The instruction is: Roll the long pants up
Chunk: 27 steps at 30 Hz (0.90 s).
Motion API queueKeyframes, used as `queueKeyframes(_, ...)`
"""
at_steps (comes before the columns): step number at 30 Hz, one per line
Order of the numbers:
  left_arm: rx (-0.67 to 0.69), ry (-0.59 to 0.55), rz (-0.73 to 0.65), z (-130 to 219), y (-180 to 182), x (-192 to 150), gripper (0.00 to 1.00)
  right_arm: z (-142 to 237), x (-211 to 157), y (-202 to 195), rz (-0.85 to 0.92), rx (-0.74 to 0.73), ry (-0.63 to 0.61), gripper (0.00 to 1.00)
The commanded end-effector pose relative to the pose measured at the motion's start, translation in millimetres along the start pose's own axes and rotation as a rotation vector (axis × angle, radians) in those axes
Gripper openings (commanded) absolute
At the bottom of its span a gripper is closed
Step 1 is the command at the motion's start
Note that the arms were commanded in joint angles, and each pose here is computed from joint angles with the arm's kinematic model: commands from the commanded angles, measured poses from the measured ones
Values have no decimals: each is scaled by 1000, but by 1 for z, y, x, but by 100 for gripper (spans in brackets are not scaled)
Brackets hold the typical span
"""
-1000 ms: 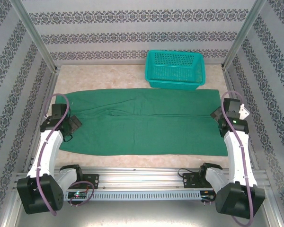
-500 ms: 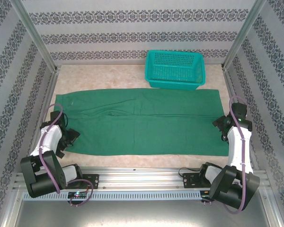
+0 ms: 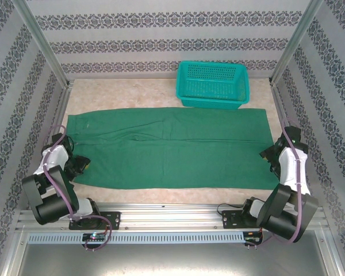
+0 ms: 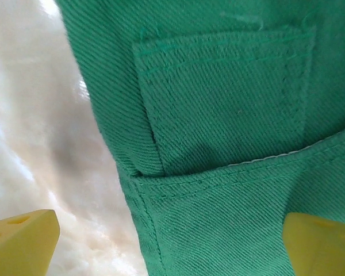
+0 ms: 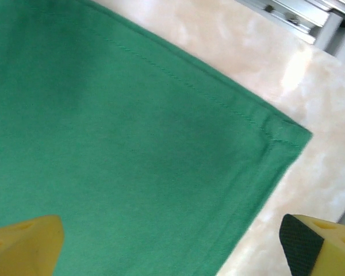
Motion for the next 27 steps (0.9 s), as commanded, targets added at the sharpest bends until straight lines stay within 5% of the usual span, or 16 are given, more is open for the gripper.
queueKeyframes(1,-23,9,1,-4,-1,2,100,8,5,-14,-43,-60,-2,98)
queueKeyframes(25,-55,-26,-29,-1,1,0,98,-67,-4,-28,-313,-33,228,93)
queueKeyframes(27,-56,-29,-34,1,2,0,97,-70,-1,-27,-295,-34,225,85)
Point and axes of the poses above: each hand's point on the last joint's axis, 136 mm out from that joint toward the fingers, its own z axis back along the fingers, its own y axis along the line the jaws close on, x = y × z, the point moved 10 cm from there along z, back along the fingers, and after that the axes turned 7 degrees about z, right-handed, at the moved point
